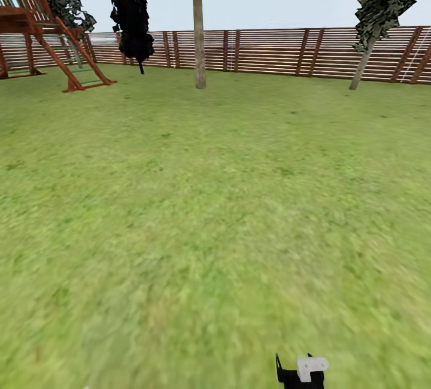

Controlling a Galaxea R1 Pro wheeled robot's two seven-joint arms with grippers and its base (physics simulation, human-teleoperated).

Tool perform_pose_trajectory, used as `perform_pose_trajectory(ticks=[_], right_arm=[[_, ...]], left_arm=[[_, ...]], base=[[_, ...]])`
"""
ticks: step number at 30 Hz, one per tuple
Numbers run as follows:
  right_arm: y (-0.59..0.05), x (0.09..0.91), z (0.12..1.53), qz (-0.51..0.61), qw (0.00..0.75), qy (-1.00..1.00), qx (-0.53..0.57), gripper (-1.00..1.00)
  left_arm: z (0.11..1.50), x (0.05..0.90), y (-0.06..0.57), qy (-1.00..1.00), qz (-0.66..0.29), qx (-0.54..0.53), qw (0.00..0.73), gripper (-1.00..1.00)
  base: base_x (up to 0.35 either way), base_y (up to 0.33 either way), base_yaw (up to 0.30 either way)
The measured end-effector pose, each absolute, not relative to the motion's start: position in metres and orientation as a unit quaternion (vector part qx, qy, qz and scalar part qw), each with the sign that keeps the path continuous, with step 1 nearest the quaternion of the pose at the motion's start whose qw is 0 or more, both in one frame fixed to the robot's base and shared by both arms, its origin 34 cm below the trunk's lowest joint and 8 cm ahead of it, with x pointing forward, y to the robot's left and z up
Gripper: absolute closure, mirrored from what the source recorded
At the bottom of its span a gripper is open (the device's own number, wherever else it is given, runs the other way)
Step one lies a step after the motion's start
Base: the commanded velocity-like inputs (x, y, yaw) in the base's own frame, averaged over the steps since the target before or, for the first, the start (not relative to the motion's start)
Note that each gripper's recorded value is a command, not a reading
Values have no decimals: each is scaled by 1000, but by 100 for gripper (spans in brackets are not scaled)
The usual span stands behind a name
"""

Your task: In the garden, pick up the pesticide atomizer on the floor and spray pesticide onto both trees until each tree trunk is fully covered.

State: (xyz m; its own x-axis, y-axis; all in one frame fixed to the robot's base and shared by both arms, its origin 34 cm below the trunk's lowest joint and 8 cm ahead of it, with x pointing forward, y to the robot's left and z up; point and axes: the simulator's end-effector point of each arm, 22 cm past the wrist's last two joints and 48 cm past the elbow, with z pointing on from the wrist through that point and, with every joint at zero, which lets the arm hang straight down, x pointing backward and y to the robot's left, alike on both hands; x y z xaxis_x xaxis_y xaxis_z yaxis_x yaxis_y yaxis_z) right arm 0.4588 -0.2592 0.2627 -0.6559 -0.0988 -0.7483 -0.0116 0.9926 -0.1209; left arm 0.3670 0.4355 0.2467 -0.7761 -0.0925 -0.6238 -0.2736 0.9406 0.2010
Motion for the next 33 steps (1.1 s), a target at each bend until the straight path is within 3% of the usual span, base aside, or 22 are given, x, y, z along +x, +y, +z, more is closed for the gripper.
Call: perform_pose_trajectory(ticks=[33], right_arm=[[-254,420,243,-47,369,928,-36,-100]], left_arm=[[247,367,436,931,142,-100,320,100]], base=[[338,0,0]])
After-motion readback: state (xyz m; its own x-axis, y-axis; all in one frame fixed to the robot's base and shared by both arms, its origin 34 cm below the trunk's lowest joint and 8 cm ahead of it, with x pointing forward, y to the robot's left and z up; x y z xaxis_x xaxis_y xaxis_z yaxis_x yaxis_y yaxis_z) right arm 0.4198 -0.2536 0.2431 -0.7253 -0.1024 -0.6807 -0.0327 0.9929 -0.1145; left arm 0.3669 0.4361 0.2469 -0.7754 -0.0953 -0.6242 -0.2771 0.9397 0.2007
